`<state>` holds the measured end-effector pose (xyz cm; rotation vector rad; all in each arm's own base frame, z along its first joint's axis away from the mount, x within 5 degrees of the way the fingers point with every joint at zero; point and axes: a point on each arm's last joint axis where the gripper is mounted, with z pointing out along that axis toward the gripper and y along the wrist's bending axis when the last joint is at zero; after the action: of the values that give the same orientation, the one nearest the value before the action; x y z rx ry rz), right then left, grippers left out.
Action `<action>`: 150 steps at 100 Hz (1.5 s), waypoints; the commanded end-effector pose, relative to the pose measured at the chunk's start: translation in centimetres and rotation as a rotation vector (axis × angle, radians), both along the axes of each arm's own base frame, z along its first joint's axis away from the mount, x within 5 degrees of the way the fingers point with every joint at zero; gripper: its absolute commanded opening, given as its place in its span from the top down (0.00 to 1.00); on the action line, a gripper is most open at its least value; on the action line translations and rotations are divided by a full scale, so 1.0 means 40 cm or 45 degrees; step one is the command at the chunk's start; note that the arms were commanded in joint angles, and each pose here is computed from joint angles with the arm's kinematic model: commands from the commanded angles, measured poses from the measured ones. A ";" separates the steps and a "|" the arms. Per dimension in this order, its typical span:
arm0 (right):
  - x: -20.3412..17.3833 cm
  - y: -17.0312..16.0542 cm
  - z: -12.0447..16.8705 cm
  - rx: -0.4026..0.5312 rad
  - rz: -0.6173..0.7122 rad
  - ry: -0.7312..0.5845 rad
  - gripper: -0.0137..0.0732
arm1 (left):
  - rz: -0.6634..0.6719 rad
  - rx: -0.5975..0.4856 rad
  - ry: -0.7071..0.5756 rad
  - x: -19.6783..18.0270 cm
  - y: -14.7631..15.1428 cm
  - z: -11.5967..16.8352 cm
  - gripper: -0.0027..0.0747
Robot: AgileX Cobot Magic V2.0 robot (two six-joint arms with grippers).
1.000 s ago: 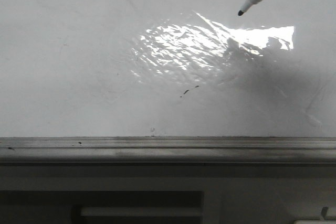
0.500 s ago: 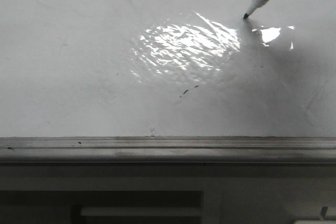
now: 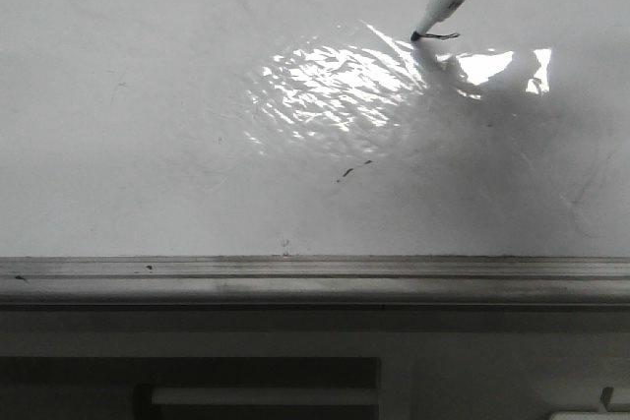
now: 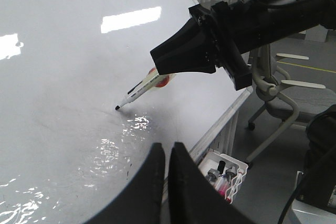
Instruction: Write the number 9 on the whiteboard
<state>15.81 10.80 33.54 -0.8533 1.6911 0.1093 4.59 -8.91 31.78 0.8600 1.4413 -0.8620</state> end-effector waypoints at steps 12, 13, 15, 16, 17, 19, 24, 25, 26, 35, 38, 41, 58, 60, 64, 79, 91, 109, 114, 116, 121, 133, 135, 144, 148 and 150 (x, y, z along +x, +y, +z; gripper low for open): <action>-0.002 -0.018 0.003 -0.071 -0.066 0.071 0.89 | 0.042 -0.123 -0.037 0.006 0.004 0.038 0.99; -0.003 -0.019 0.003 -0.071 -0.068 0.071 0.89 | 0.042 -0.123 -0.037 0.007 0.004 0.038 0.99; -0.003 -0.020 0.002 -0.076 -0.071 0.077 0.89 | 0.043 -0.124 -0.038 0.007 0.004 0.038 0.99; -0.004 -0.021 0.002 -0.077 -0.072 0.078 0.89 | 0.045 -0.129 -0.040 0.007 0.004 0.039 0.99; -0.004 -0.021 0.002 -0.077 -0.073 0.079 0.89 | 0.046 -0.130 -0.040 0.007 0.004 0.039 0.99; -0.007 -0.024 0.004 -0.076 -0.075 0.077 0.89 | 0.046 -0.130 -0.041 0.007 0.004 0.039 0.99; -0.010 -0.028 0.006 -0.079 -0.080 0.077 0.89 | 0.048 -0.135 -0.043 0.007 0.004 0.040 0.99; -0.012 -0.029 0.007 -0.079 -0.081 0.077 0.89 | 0.048 -0.135 -0.043 0.007 0.004 0.040 0.99; -0.013 -0.030 0.008 -0.077 -0.081 0.074 0.89 | 0.048 -0.135 -0.043 0.007 0.004 0.040 0.99; -0.021 -0.037 0.013 -0.074 -0.087 0.066 0.89 | 0.049 -0.137 -0.044 0.008 0.004 0.041 0.99; -0.022 -0.039 0.014 -0.079 -0.089 0.062 0.89 | 0.049 -0.137 -0.044 0.008 0.004 0.041 0.99; -0.024 -0.041 0.016 -0.083 -0.091 0.055 0.89 | 0.049 -0.137 -0.044 0.008 0.004 0.041 0.99; -0.022 -0.043 0.022 -0.118 -0.084 0.001 0.89 | 0.049 -0.137 -0.044 0.008 0.004 0.041 0.99; -0.021 -0.041 0.022 -0.117 -0.080 -0.005 0.89 | 0.049 -0.137 -0.044 0.008 0.004 0.041 0.99; -0.020 -0.039 0.024 -0.110 -0.073 -0.017 0.89 | 0.049 -0.137 -0.044 0.008 0.004 0.041 0.99; -0.018 -0.036 0.028 -0.108 -0.059 -0.049 0.89 | 0.049 -0.137 -0.044 0.008 0.004 0.041 0.99; -0.017 -0.037 0.029 -0.132 -0.059 -0.068 0.89 | 0.049 -0.137 -0.044 0.008 0.004 0.041 0.99; -0.011 -0.034 0.048 -0.123 -0.063 -0.084 0.89 | 0.049 -0.137 -0.044 0.008 0.004 0.041 0.99; -0.008 -0.032 0.053 -0.123 -0.065 -0.085 0.89 | 0.049 -0.137 -0.044 0.008 0.004 0.041 0.99; -0.007 -0.031 0.056 -0.123 -0.067 -0.084 0.89 | 0.049 -0.137 -0.044 0.008 0.004 0.041 0.99; -0.004 -0.030 0.056 -0.129 -0.071 -0.076 0.89 | 0.049 -0.137 -0.044 0.008 0.004 0.041 0.99; -0.004 -0.035 0.046 -0.146 -0.095 -0.020 0.89 | 0.049 -0.137 -0.044 0.008 0.004 0.041 0.99; -0.005 -0.035 0.044 -0.145 -0.099 -0.007 0.89 | 0.049 -0.137 -0.044 0.008 0.004 0.041 0.99; -0.009 -0.038 0.035 -0.125 -0.118 0.067 0.89 | 0.049 -0.137 -0.044 0.008 0.004 0.041 0.99; -0.012 -0.039 0.031 -0.114 -0.123 0.096 0.89 | 0.049 -0.137 -0.044 0.008 0.004 0.041 0.99; -0.013 -0.038 0.026 -0.116 -0.123 0.111 0.89 | 0.049 -0.137 -0.044 0.008 0.004 0.041 0.99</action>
<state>15.22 9.48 34.32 -0.8450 1.7976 0.0217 4.69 -8.87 32.01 0.8372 1.4241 -0.8623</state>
